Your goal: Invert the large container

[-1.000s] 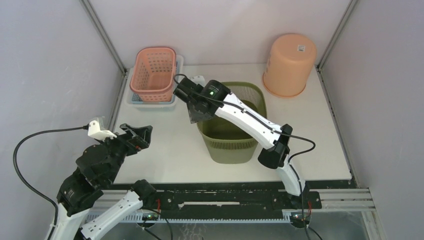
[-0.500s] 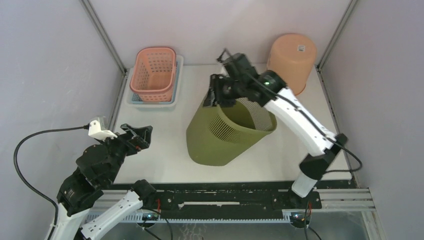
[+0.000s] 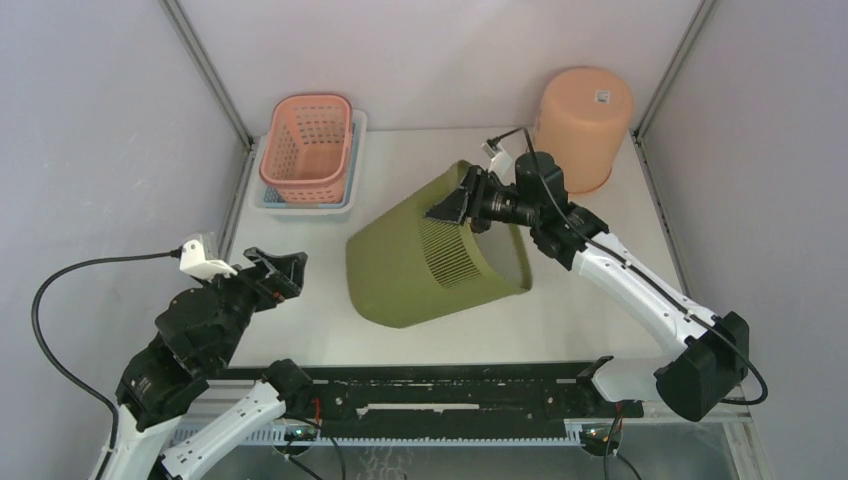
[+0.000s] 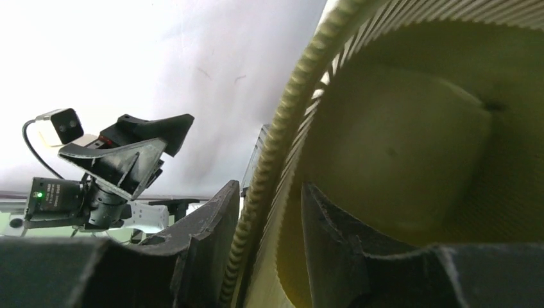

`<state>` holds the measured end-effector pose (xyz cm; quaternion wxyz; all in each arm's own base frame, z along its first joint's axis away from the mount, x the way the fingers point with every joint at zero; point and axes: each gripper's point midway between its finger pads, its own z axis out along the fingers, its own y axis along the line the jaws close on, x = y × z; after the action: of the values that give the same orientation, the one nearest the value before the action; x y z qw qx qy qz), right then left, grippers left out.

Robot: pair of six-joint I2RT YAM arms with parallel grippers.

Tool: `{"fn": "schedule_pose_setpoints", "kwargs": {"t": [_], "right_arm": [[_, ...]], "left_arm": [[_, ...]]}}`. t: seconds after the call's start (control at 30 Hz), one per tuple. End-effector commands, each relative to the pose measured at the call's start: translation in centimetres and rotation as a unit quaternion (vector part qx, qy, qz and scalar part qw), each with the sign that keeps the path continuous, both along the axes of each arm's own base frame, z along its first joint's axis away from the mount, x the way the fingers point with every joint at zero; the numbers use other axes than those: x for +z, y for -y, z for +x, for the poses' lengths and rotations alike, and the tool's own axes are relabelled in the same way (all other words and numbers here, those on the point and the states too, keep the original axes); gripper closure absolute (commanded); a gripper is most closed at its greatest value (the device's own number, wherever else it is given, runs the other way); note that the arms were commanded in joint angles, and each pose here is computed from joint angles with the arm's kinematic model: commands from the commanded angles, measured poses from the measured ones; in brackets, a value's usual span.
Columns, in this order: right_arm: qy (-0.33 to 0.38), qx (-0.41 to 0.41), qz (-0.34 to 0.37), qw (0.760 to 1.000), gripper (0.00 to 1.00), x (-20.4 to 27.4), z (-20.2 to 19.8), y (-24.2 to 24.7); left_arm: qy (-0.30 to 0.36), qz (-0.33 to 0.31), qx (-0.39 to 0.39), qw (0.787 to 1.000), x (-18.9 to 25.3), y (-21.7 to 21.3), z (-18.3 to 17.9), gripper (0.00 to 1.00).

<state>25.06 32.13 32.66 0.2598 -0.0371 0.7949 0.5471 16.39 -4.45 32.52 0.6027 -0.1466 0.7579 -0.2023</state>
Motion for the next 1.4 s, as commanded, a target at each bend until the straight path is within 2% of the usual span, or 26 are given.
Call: {"fn": "schedule_pose_setpoints", "kwargs": {"t": [0.0,0.13,0.27,0.33,0.37,0.6,0.7,0.77,0.93,1.07,1.1,1.13,1.17,1.2,1.37], "right_arm": [[-0.001,-0.013,0.044,0.999,1.00,-1.5,0.8,0.4],[-0.024,-0.034,0.012,0.999,0.98,-4.8,0.7,2.9],[-0.037,-0.037,0.002,0.999,0.60,-6.6,0.1,4.6],[-0.038,-0.034,-0.001,0.999,0.45,-7.1,-0.3,5.1],[-0.038,-0.030,0.000,0.999,0.41,-7.2,-0.6,5.3],[-0.040,0.004,0.011,0.999,0.35,-7.2,-2.2,6.7],[-0.046,0.014,0.025,0.999,0.37,-7.2,-2.9,6.9],[-0.058,0.020,0.040,0.997,0.46,-7.7,-3.3,6.8],[-0.081,0.042,0.080,0.993,0.43,-8.9,-3.7,6.2],[-0.090,0.050,0.093,0.990,0.45,-9.8,-3.5,5.6],[-0.091,0.052,0.096,0.990,0.53,-9.9,-3.4,5.4],[-0.089,0.053,0.104,0.989,0.68,-9.7,-3.2,5.3],[-0.090,0.055,0.112,0.988,0.88,-9.6,-3.1,5.2],[-0.093,0.059,0.119,0.987,1.00,-9.5,-3.0,5.0],[-0.070,0.079,0.184,0.977,1.00,-6.6,-2.6,4.1]], "left_arm": [[-0.002,0.007,-0.002,1.000,-0.6,0.5,0.7,0.00],[-0.006,0.007,-0.001,1.000,-0.9,0.6,0.7,0.00],[-0.009,0.006,-0.006,1.000,-1.2,1.2,1.1,0.00],[-0.015,0.009,-0.008,1.000,-1.4,1.4,1.3,0.00],[-0.016,0.009,-0.009,1.000,-1.5,1.6,1.4,0.00],[-0.021,0.008,-0.011,1.000,-1.8,1.9,1.6,0.00],[-0.023,0.006,-0.014,1.000,-1.8,2.3,1.8,0.00],[-0.025,0.005,-0.017,1.000,-1.9,2.5,1.9,0.00],[-0.031,0.005,-0.019,0.999,-2.2,2.9,2.2,0.00],[-0.032,0.005,-0.020,0.999,-2.2,2.9,2.2,0.00],[-0.033,0.005,-0.019,0.999,-2.3,2.9,2.2,0.00],[-0.033,0.005,-0.019,0.999,-2.2,3.0,2.3,0.00],[-0.033,0.005,-0.019,0.999,-2.2,3.0,2.3,0.00],[-0.034,0.006,-0.019,0.999,-2.2,3.0,2.3,0.00],[-0.035,0.007,-0.015,0.999,-1.9,2.8,2.2,0.00]]}}
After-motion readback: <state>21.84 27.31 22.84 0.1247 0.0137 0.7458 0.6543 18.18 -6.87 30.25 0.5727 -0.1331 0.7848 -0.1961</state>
